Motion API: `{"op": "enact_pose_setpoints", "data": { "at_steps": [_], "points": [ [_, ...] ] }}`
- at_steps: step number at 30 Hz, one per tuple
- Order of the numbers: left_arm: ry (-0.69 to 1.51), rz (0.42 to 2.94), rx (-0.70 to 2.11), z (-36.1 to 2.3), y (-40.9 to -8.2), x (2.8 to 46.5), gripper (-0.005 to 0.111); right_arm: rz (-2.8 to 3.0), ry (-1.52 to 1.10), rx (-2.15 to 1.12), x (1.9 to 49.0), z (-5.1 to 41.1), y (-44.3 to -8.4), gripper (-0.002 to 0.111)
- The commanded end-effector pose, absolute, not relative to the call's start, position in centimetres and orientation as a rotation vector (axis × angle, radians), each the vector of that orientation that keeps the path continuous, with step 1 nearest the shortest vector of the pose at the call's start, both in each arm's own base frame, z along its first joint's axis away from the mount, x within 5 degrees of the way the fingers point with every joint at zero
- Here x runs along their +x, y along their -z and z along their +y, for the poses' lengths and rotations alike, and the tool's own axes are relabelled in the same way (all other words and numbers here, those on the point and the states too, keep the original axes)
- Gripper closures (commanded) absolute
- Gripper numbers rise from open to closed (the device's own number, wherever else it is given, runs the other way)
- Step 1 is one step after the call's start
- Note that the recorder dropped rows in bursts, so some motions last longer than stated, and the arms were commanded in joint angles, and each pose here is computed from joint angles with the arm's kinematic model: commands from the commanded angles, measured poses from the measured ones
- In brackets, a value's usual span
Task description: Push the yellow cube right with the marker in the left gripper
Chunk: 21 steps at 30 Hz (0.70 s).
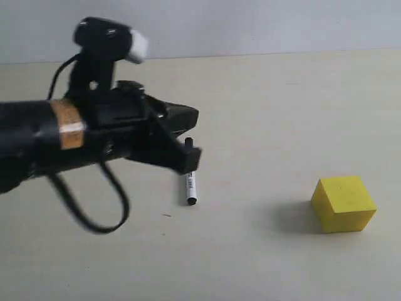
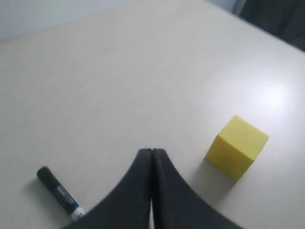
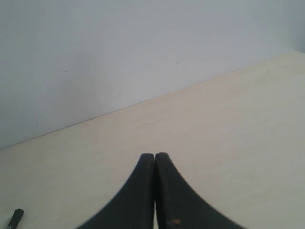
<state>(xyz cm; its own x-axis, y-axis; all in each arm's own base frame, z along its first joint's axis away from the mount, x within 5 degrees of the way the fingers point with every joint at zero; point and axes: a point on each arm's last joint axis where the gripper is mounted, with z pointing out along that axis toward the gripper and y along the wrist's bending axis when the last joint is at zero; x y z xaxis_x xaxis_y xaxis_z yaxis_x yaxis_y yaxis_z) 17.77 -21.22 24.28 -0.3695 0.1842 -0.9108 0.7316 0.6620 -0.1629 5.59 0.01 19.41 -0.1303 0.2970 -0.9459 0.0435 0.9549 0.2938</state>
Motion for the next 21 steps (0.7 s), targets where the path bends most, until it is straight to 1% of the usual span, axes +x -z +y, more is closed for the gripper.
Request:
{"op": "enact_pose_setpoints", "data": {
  "at_steps": [1, 3, 5, 6, 11, 12, 18, 21],
  "points": [
    [0.723, 1.583, 0.719, -15.6, -24.7, 13.4, 0.107, 1.690, -0.217, 0.264, 5.6, 0.0, -19.3, 0.108],
    [0.732, 1.523, 0.693, -13.9, -24.4, 12.0, 0.107, 1.690, -0.217, 0.264, 5.6, 0.0, -19.3, 0.108],
    [0.770, 1.385, 0.633, -11.3, -24.5, 9.7, 0.107, 1.690, -0.217, 0.264, 5.6, 0.0, -19.3, 0.108],
    [0.776, 1.359, 0.620, -10.5, -24.1, 8.9, 0.107, 1.690, -0.217, 0.264, 5.6, 0.0, -19.3, 0.108],
    [0.804, 1.304, 0.553, -8.1, -22.9, 6.9, 0.107, 1.690, -0.217, 0.264, 5.6, 0.0, -19.3, 0.108],
    [0.794, 1.266, 0.559, -7.8, -23.2, 6.5, 0.107, 1.690, -0.217, 0.264, 5.6, 0.0, -19.3, 0.108],
    [0.702, 1.460, 0.648, -7.6, -21.3, 6.5, 0.107, 1.690, -0.217, 0.264, 5.6, 0.0, -19.3, 0.108],
    [0.650, 1.484, 0.692, -7.5, -20.9, 6.6, 0.107, 1.690, -0.217, 0.264, 5.6, 0.0, -19.3, 0.108]
  ]
}}
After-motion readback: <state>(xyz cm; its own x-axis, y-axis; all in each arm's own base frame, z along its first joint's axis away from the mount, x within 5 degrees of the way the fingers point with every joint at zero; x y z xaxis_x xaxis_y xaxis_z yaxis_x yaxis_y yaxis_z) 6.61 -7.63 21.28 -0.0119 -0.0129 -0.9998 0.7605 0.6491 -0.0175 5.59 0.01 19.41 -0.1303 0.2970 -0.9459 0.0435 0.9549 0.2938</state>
